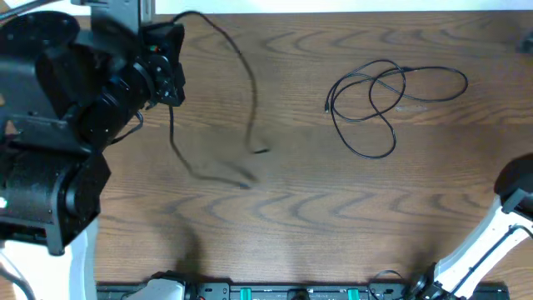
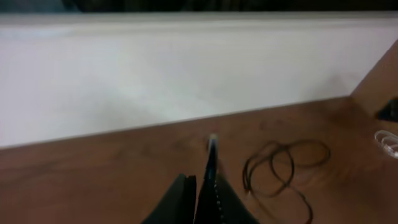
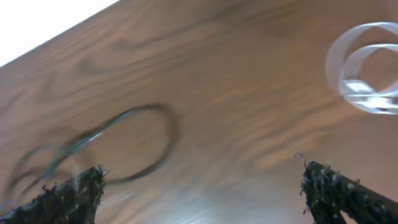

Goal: Untangle cables

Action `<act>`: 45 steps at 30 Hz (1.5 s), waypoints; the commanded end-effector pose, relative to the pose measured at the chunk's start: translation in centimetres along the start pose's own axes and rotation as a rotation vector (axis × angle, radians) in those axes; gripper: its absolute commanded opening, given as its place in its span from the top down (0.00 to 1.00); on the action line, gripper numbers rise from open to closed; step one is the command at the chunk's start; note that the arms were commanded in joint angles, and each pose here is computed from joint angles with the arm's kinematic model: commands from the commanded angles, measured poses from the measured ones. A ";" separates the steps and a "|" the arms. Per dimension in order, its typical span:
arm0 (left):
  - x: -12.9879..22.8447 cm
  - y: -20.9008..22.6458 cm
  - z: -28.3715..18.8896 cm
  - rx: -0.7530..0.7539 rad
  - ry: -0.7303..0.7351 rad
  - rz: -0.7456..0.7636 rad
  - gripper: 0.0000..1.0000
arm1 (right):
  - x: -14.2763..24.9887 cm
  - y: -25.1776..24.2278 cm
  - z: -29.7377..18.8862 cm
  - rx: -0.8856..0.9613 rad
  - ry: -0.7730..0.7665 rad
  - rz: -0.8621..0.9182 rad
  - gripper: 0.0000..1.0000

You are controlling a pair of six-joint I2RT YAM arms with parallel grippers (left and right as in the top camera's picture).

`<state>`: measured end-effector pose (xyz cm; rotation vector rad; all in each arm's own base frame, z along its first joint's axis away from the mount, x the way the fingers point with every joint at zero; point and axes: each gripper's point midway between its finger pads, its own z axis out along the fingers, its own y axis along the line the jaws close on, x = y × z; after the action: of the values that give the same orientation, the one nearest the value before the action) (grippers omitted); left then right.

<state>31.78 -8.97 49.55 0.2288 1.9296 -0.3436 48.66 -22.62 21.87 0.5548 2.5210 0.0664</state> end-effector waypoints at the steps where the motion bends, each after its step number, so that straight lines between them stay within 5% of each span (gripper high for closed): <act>1: 2.0 0.3 2.8 0.013 0.096 -0.026 0.88 | -0.3 9.7 -4.6 -0.158 -0.063 -0.157 0.01; 8: 5.4 -0.3 10.7 0.136 0.254 -0.053 0.88 | 7.2 23.1 -12.0 -0.312 0.001 -0.524 0.01; 12: 3.0 -1.5 11.5 0.215 0.165 -0.035 0.88 | 13.4 31.2 -16.2 -0.765 0.022 -0.894 0.01; 14: 2.4 -2.6 10.9 0.267 0.150 -0.042 0.88 | 14.2 32.3 -16.8 -0.825 -0.007 -0.985 0.01; 17: 1.5 -6.1 9.4 0.418 0.175 -0.227 0.88 | 15.5 34.3 -17.9 -0.912 -0.050 -1.099 0.01; 24: 3.8 -9.4 7.9 0.442 0.381 -0.610 0.89 | 18.3 39.0 -20.8 -1.106 -0.189 -1.323 0.03; 28: 4.1 -11.7 7.5 0.496 0.408 -0.602 0.89 | 19.4 40.3 -21.4 -1.135 -0.198 -1.357 0.29; 31: 3.5 -13.1 7.1 0.552 0.401 -0.594 0.88 | 20.3 41.1 -21.9 -1.157 -0.201 -1.380 0.34; 32: 3.3 -13.2 7.1 0.558 0.397 -0.592 0.88 | 20.4 41.4 -22.0 -1.161 -0.207 -1.386 0.46; 34: 3.3 -13.2 7.1 0.559 0.394 -0.591 0.89 | 20.6 41.7 -22.2 -1.166 -0.215 -1.394 0.97; 35: 3.3 -13.1 7.1 0.558 0.393 -0.589 0.88 | 20.5 41.7 -22.2 -1.166 -0.215 -1.393 0.99; 42: 3.2 -12.9 7.1 0.555 0.384 -0.582 0.88 | 19.0 41.2 -21.5 -1.120 -0.230 -1.350 0.98; 43: 3.1 -12.9 7.0 0.556 0.380 -0.577 0.88 | 18.4 41.0 -20.8 -1.069 -0.239 -1.359 0.66; 45: 3.1 -12.6 6.8 0.536 0.366 -0.562 0.88 | 16.7 40.9 -19.9 -0.977 -0.275 -1.342 0.23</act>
<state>33.74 -23.80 43.83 0.0492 2.2736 -1.2854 39.17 23.81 36.85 -1.4138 1.7254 0.6786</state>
